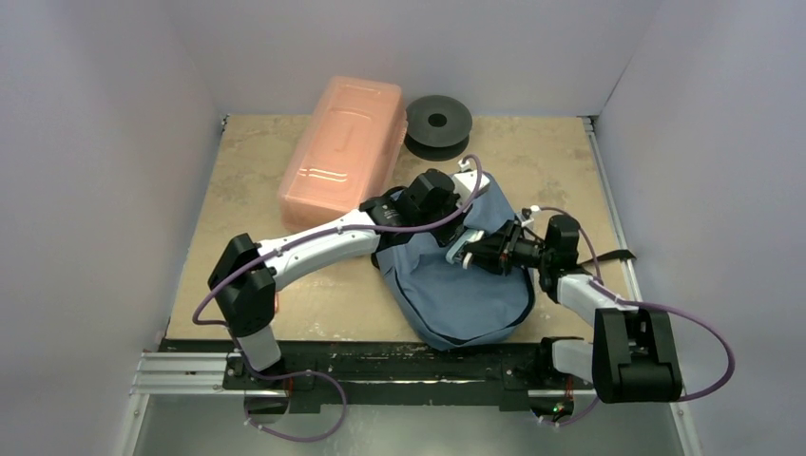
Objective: Pack the student bag
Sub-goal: Place the stationery in the student bag.
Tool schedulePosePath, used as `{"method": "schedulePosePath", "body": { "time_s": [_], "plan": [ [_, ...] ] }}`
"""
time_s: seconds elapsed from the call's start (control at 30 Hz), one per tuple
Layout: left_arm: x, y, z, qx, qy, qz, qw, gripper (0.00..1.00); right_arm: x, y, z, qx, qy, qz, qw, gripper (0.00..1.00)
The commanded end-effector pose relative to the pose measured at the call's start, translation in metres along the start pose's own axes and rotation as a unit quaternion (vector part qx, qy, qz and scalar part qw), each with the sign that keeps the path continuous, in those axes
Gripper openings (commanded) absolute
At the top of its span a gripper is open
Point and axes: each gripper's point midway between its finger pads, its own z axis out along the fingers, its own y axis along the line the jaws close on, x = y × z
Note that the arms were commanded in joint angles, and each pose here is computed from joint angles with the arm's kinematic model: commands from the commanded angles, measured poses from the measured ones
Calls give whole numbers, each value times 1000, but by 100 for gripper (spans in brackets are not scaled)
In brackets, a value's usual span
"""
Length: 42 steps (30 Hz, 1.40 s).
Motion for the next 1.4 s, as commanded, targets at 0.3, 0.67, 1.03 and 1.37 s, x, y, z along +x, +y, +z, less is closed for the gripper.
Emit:
{"method": "schedulePosePath", "body": {
  "time_s": [0.3,0.67,1.03,1.37],
  "plan": [
    [-50,-51,-39,107,-80,-77,988,0,-127,80,-12,-60,-304,-125,942,0],
    [-64,21,-15,-22,-30,-72,997,51,-111,40,14,47,-263,-192,944,0],
    [-47,34,45,-35,17,-21,999,63,-106,37,16,36,-212,-217,952,31],
    [-30,52,54,-62,39,-9,997,38,-97,29,7,79,-180,-244,950,51]
  ]
}}
